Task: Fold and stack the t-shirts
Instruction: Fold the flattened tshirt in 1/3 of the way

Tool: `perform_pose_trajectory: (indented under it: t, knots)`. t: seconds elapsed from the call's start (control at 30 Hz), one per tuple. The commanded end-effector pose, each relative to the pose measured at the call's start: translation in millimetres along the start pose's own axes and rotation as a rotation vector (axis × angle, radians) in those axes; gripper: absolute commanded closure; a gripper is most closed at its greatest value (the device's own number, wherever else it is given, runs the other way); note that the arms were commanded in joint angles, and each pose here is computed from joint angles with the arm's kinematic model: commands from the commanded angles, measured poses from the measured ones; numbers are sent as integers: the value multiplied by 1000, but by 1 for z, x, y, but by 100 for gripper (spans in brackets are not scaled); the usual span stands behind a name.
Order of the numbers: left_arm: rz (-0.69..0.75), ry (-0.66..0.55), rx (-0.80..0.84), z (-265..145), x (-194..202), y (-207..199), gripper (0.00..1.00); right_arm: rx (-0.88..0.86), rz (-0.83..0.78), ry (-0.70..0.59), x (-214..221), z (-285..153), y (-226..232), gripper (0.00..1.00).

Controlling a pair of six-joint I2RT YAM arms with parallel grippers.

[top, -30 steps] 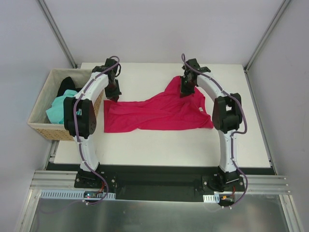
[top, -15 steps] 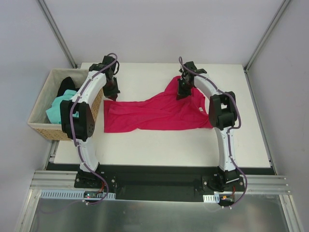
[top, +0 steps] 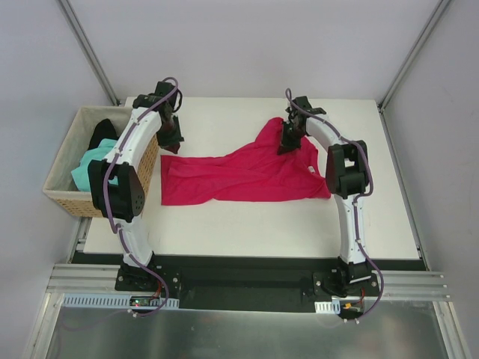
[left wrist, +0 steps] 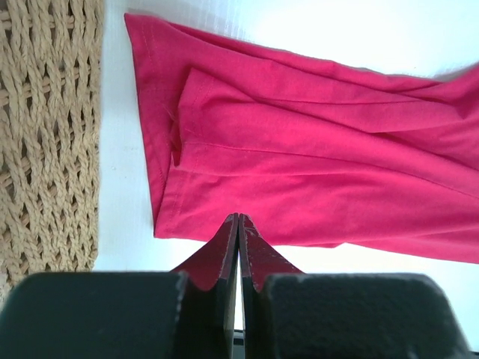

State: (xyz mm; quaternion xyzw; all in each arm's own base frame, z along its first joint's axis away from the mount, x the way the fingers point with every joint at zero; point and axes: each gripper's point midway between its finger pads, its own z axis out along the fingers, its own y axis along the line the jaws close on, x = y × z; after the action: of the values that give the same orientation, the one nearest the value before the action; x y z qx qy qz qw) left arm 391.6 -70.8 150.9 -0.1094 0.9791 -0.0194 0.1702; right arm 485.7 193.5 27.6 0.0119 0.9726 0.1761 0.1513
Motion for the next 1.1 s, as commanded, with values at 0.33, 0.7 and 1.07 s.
perform_pose_trajectory:
  t: [0.33,0.7,1.07]
  knots:
    - [21,-33,12,-40,-8,-2,100,-41,186,-73,-37,8,-25,99]
    - [4,-13,-5,-39,-4,0,100,-16,298,-147,-71,1,-75,99]
    - [-11,-5,8,-36,0,-2,100,-31,245,-242,-104,-41,-70,40]
